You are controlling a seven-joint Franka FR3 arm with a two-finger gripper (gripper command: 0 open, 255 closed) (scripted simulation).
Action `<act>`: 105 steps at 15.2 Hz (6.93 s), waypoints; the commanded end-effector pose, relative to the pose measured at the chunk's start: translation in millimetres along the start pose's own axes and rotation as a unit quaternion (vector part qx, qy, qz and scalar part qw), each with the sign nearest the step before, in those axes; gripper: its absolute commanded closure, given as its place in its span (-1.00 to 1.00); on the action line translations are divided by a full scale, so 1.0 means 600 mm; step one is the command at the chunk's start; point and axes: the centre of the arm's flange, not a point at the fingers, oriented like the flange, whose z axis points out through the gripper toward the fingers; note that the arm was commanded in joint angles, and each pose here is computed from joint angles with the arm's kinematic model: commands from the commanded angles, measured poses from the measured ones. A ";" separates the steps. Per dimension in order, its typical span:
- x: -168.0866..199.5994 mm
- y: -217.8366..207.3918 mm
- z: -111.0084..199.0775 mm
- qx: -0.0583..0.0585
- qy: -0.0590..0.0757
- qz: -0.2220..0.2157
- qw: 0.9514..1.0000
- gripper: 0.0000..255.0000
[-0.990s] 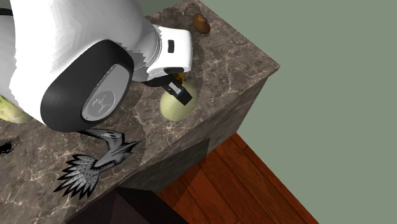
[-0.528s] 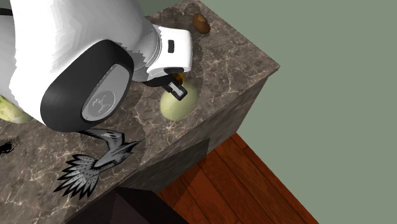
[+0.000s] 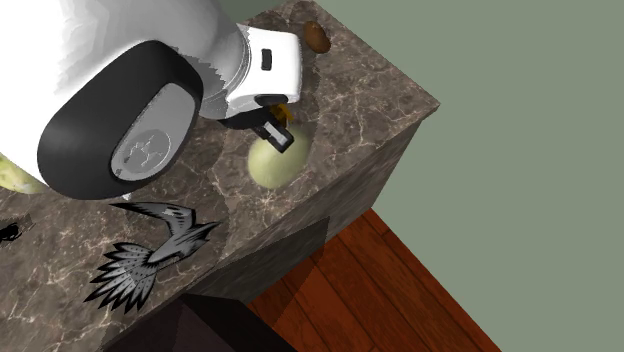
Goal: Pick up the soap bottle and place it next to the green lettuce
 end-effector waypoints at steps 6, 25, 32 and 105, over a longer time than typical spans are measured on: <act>0.019 -0.006 -0.058 0.000 0.000 0.000 1.000 1.00; 0.071 -0.022 -0.216 0.000 0.000 0.000 1.000 1.00; 0.090 -0.028 -0.274 0.000 0.000 0.000 1.000 1.00; -0.200 -0.863 -0.347 0.000 0.000 0.000 1.000 1.00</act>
